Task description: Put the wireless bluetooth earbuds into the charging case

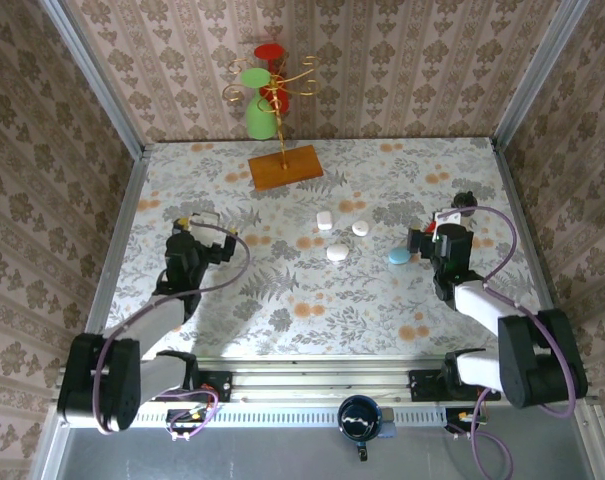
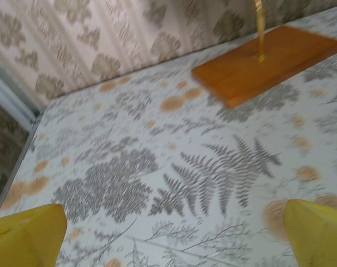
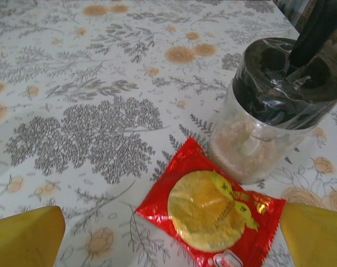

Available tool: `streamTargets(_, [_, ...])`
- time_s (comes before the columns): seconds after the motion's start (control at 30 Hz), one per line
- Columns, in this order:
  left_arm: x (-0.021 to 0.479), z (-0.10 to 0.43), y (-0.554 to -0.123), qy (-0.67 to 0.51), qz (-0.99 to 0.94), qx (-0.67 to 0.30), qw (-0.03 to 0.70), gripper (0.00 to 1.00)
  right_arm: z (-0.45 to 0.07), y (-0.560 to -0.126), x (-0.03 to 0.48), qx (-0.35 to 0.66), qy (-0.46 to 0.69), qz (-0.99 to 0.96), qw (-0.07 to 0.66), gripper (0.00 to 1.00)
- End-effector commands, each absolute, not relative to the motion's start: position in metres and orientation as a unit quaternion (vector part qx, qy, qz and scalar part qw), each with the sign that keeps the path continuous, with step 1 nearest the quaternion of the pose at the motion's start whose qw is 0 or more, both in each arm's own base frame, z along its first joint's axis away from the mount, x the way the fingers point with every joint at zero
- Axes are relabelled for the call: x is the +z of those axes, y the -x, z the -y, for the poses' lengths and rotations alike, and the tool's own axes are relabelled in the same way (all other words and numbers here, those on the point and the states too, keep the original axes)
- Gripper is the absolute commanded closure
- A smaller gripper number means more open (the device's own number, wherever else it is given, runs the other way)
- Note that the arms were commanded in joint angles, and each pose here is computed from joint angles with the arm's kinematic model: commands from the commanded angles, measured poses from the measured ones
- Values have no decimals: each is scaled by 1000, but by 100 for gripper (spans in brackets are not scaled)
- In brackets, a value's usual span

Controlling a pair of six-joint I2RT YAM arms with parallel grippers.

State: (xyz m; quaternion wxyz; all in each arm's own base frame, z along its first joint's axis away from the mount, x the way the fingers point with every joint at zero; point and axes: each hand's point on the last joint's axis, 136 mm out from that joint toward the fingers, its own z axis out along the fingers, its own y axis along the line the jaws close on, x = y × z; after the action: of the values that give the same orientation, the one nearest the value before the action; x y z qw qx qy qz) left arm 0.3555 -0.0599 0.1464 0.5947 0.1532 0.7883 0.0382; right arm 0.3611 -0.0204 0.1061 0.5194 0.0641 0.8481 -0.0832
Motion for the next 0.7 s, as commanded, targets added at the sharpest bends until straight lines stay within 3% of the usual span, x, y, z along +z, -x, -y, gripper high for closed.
streamTargets(0.0, [150, 41, -366, -107, -780, 33, 616, 0, 16, -380, 127, -50, -70, -815, 573, 0])
streamTargets(0.3, [126, 10, -389, -57, -800, 29, 596, 0, 12, -400, 98, -17, -44, -816, 576, 0])
streamTargets(0.67, [96, 2, -401, -40, -813, 36, 580, 0, 8, -400, 97, -10, -33, -820, 571, 0])
